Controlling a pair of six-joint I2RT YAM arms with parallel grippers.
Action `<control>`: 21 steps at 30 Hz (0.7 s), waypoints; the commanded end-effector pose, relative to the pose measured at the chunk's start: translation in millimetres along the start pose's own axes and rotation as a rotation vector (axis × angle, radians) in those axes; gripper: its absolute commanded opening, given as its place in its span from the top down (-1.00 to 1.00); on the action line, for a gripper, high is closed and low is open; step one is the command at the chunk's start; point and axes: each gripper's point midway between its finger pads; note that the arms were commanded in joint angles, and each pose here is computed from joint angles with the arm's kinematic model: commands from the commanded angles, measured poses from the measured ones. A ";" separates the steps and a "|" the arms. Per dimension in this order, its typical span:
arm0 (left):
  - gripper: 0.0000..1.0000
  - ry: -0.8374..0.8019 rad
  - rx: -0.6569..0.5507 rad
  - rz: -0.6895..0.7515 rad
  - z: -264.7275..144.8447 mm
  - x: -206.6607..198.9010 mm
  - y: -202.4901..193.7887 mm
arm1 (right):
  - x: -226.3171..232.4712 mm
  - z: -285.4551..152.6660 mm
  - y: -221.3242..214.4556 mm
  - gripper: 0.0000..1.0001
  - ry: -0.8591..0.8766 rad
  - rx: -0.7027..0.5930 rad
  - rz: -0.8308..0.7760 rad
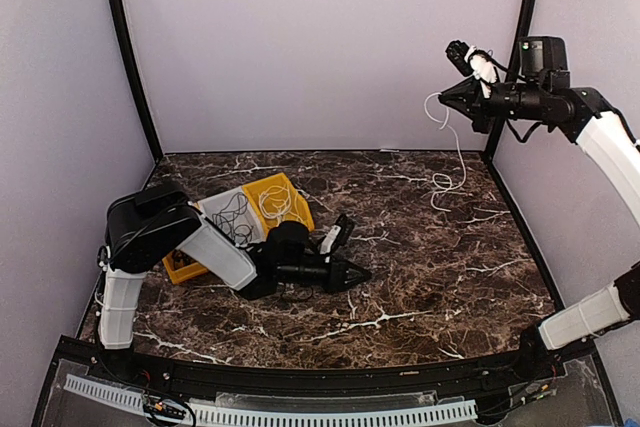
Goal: Untangle the cables
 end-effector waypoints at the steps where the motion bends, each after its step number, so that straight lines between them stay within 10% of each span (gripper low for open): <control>1: 0.90 -0.033 -0.023 0.023 -11.1 -19.7 5.0 | -12.4 -4.4 6.8 1.00 -0.051 -0.025 -0.004; 5: 0.91 -0.034 -0.065 0.039 -19.6 -27.8 13.4 | 5.3 8.1 -6.3 1.00 0.025 -0.019 0.021; 13: 0.04 0.047 -0.256 0.109 -45.2 -53.3 59.5 | 31.4 16.9 -3.3 1.00 0.122 -0.059 0.037; 21: -0.10 0.137 -0.410 0.246 -65.0 -83.0 110.9 | 71.1 25.8 9.4 1.00 0.242 -0.104 0.008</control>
Point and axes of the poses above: each gripper's point midway between its finger pads, its own z axis out along the fingers, its own x axis along the line the jaws close on, y = z × x, and after that the axes turned 14 degrees about -z, right-handed
